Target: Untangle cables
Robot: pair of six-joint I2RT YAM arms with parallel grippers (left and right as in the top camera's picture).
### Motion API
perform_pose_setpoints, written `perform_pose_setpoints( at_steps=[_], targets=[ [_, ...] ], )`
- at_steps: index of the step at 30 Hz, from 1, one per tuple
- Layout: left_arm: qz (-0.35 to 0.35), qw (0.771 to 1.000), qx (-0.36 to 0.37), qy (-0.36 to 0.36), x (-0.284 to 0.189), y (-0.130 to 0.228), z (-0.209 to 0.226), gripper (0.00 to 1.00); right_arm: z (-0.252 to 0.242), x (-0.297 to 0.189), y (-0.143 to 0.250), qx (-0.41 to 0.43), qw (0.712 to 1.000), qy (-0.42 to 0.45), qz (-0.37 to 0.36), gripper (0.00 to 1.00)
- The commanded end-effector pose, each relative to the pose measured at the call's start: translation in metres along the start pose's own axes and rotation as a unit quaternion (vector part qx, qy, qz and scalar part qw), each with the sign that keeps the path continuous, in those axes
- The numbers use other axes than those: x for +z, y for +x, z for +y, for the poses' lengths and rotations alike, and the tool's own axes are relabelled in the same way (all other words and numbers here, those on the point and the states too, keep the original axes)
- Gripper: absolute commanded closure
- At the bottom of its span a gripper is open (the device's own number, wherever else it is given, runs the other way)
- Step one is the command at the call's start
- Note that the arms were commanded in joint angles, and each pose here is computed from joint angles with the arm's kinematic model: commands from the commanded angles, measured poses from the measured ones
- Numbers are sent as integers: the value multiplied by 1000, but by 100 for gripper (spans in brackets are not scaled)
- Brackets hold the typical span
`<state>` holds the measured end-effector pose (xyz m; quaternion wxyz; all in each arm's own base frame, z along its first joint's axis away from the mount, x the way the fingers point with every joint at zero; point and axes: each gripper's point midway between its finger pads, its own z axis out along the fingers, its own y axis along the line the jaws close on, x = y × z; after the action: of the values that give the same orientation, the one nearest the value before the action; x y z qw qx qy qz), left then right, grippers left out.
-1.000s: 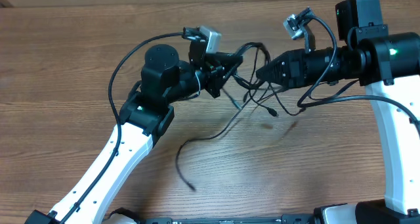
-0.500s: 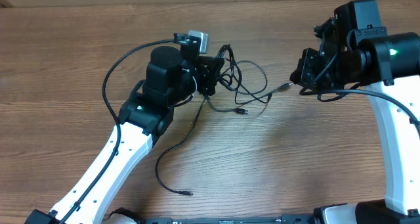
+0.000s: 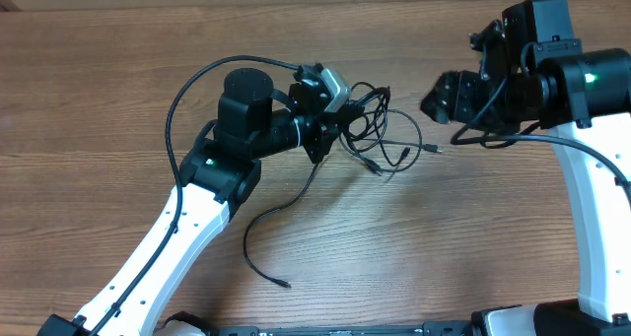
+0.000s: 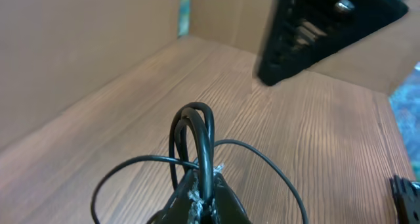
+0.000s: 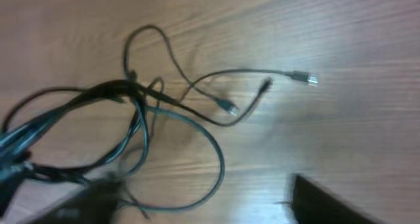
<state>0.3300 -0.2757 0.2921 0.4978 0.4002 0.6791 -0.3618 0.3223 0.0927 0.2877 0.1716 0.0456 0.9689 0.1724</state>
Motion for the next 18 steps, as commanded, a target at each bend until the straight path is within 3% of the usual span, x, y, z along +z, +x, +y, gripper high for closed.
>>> perform_pose_setpoints(
  at_steps=[1, 9, 18],
  targets=[
    [-28, 998, 53, 35, -3, -17, -15, 96, 10, -11, -8, -15, 999, -22, -27, 3],
    [-79, 995, 46, 46, -2, -46, -25, 96, 7, 1, -4, -12, 1000, -20, -6, 4],
    [-96, 993, 53, 46, -3, -55, -26, 96, 9, 12, 7, -9, 999, -36, 22, 8]
  ],
)
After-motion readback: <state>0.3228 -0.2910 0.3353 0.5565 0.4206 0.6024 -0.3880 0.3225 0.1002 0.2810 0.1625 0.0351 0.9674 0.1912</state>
